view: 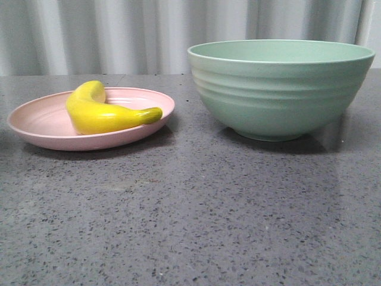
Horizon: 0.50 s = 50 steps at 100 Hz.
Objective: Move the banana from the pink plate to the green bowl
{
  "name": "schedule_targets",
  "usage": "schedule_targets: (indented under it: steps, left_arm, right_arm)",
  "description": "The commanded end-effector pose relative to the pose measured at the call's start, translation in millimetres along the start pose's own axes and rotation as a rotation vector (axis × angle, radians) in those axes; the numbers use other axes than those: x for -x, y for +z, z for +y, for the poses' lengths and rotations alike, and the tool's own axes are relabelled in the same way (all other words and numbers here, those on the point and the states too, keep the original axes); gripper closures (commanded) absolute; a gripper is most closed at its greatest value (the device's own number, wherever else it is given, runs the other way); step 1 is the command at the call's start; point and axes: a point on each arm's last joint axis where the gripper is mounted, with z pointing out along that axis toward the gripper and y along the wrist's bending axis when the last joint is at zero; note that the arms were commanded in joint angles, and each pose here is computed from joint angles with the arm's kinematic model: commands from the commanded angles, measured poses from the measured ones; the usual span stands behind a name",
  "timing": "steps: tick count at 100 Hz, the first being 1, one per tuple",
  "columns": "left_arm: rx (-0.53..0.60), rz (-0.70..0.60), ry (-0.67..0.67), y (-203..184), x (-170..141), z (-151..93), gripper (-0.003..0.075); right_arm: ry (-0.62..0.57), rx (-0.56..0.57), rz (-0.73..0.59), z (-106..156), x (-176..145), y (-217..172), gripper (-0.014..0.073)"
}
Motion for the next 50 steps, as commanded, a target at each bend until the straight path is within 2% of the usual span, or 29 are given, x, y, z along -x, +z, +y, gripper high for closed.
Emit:
schedule_targets:
  steps: [1,19,38,50]
  left_arm:
    - [-0.073,0.020,-0.081,6,13,-11,0.0322]
    - [-0.097,0.158,-0.096,31,13,-17,0.0326]
    - [-0.118,0.206,0.024,54,5,-44,0.0389]
    - [-0.089,0.247,0.077,64,-3,-56,0.0393]
  right_arm:
    - [-0.008,-0.002,-0.079,0,13,1,0.0675]
    - [-0.008,-0.002,-0.081,0,13,1,0.0674]
    - [-0.008,-0.001,-0.085,0,14,1,0.0674]
    - [-0.008,-0.001,-0.085,0,14,1,0.0675]
